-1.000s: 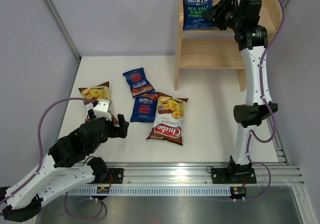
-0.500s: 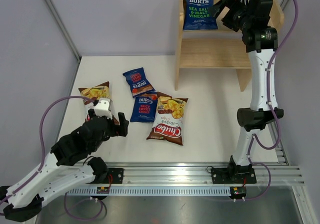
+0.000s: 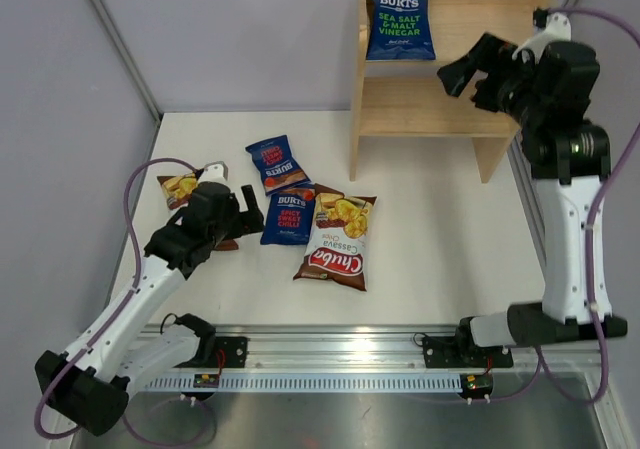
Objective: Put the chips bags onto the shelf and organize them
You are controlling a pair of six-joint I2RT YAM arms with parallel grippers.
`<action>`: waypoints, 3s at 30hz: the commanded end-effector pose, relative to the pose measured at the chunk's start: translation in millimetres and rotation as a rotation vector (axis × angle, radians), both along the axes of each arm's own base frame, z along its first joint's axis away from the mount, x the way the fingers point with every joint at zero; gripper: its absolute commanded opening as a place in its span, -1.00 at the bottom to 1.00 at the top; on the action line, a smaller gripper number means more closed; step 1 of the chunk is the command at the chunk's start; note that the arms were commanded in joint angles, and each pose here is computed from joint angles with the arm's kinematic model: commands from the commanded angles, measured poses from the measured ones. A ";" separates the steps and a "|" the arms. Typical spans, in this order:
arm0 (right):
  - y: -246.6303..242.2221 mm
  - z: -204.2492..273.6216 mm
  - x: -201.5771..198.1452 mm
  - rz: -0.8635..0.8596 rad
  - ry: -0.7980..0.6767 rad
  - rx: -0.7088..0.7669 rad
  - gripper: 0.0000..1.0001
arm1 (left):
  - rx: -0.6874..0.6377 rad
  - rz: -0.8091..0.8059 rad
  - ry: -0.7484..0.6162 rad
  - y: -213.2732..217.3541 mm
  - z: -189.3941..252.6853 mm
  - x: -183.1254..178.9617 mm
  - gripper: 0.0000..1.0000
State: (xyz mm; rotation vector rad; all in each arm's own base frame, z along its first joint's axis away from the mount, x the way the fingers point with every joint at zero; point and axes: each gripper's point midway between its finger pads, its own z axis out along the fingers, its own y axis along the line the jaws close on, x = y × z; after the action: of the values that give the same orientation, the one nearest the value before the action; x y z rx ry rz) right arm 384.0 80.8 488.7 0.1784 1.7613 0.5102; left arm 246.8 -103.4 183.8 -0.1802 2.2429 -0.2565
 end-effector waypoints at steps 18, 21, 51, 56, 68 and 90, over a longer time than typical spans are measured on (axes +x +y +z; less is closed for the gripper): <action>98.8 -95.5 -232.1 0.838 -0.089 0.347 0.99 | -0.253 -0.117 0.205 -49.6 -95.3 142.0 0.98; 99.5 -102.8 -238.4 0.850 -0.075 0.361 0.98 | -0.234 -0.101 0.234 -47.1 -110.8 149.0 0.96; 96.0 -107.3 -252.1 0.826 -0.075 0.349 0.95 | -0.228 0.018 0.179 -31.5 -123.4 130.6 -1.00; 96.1 -121.7 -242.8 0.807 -0.040 0.364 0.95 | -0.262 0.046 0.081 -38.3 -79.8 114.4 -1.00; 101.1 -153.8 -213.7 0.800 0.030 0.442 0.94 | -0.456 0.118 -0.281 -21.8 76.6 74.6 -1.00; 238.5 -143.4 -193.5 0.723 -0.409 0.524 0.89 | -1.531 0.063 -0.543 -78.4 272.5 2.6 -1.00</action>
State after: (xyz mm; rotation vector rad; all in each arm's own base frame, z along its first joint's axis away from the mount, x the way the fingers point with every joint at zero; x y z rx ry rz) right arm 167.6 331.6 310.9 -0.3344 1.4371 1.5087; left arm 259.0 -200.2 410.5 -0.7228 1.3473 -1.5087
